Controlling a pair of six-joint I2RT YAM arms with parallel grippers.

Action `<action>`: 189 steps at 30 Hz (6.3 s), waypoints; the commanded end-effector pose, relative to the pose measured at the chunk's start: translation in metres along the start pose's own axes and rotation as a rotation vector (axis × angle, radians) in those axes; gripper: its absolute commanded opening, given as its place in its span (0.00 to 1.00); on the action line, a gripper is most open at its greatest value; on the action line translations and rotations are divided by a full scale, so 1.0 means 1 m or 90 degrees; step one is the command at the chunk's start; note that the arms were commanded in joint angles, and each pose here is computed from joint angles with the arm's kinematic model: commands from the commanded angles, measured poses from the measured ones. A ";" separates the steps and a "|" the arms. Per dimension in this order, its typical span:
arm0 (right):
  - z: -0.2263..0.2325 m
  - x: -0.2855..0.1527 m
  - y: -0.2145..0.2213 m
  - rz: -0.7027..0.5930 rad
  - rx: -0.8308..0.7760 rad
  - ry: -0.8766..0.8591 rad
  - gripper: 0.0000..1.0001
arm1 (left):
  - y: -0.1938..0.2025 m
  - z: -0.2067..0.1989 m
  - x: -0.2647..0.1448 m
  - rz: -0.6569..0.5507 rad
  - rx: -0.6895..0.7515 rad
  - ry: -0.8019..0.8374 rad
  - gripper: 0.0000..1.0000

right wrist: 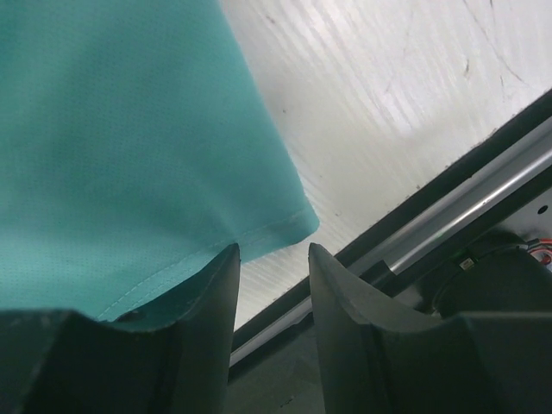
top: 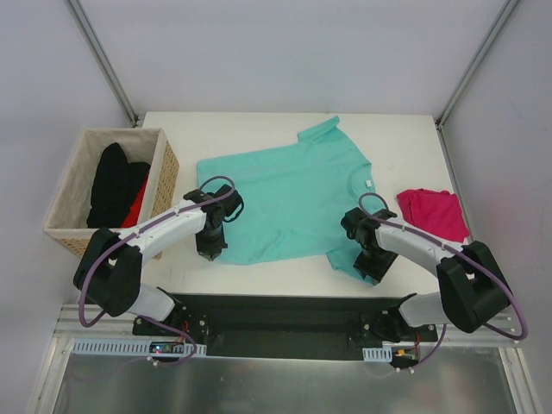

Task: Fold and stack the t-shirts
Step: Grap the side of the flattened tshirt closest away from the robot with both arms, then fold the flattened tshirt in 1/3 of the way

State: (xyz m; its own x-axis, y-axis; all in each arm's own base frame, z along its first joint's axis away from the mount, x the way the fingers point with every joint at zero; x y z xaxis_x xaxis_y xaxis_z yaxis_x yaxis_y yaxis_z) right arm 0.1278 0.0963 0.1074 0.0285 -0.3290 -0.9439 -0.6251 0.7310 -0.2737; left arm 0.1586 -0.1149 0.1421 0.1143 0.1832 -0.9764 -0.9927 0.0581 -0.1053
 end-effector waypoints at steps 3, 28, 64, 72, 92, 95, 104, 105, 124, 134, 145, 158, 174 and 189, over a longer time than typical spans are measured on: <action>-0.016 -0.006 0.002 0.012 0.079 0.019 0.41 | -0.004 0.006 -0.011 -0.016 -0.001 -0.004 0.00; -0.006 -0.019 -0.004 -0.090 0.118 -0.002 0.41 | -0.005 0.007 -0.021 -0.015 0.026 0.012 0.00; 0.007 -0.015 0.029 -0.218 0.109 0.018 0.41 | -0.001 0.028 -0.030 -0.004 0.056 0.000 0.00; 0.012 -0.014 0.032 -0.208 0.106 0.016 0.41 | -0.017 0.038 -0.031 -0.018 0.037 -0.013 0.00; 0.005 -0.013 0.048 -0.173 0.085 0.030 0.41 | -0.030 0.034 -0.028 -0.013 0.028 0.009 0.00; -0.001 -0.007 0.049 -0.168 0.095 0.040 0.41 | -0.029 0.034 -0.028 -0.015 0.026 0.009 0.00; -0.005 0.002 0.052 -0.154 0.105 0.044 0.41 | -0.026 0.036 -0.029 -0.013 0.028 0.009 0.00; -0.006 0.005 0.053 -0.153 0.104 0.046 0.41 | -0.026 0.036 -0.029 -0.013 0.028 0.009 0.00; -0.007 0.013 0.056 -0.143 0.107 0.048 0.01 | -0.021 0.038 -0.030 -0.007 0.022 -0.002 0.00; 0.019 -0.033 0.035 -0.238 0.053 0.004 0.01 | -0.027 0.039 -0.040 -0.042 0.000 0.003 0.00; 0.038 -0.066 0.007 -0.292 0.021 -0.022 0.01 | -0.025 0.045 -0.054 -0.078 -0.041 0.005 0.00; 0.065 -0.078 -0.049 -0.316 0.020 -0.026 0.01 | -0.039 0.052 -0.064 -0.097 -0.090 -0.004 0.00; 0.124 -0.097 -0.103 -0.316 -0.018 -0.063 0.01 | -0.075 0.054 -0.066 -0.100 -0.132 -0.025 0.00; 0.152 -0.115 -0.135 -0.337 -0.044 -0.091 0.01 | -0.099 0.063 -0.062 -0.106 -0.160 -0.039 0.00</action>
State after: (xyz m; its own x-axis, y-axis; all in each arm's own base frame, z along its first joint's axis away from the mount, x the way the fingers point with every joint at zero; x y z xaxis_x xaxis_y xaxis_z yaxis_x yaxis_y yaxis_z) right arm 0.3159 0.1320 0.2149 0.4334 -0.5378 -0.7232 -0.5510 0.4769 -0.6848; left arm 0.2459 -0.0752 0.2208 0.2632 0.2199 -0.9393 -0.9452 -0.1363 -0.2968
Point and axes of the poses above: each gripper's point midway between its finger pads, its own x axis out along the fingers, its own z axis along the line the jaws close on, y = z × x, the point moved 9 cm from there along -x, back along the fingers, and after that the axes turned 15 degrees about x, right-handed, at the moved point
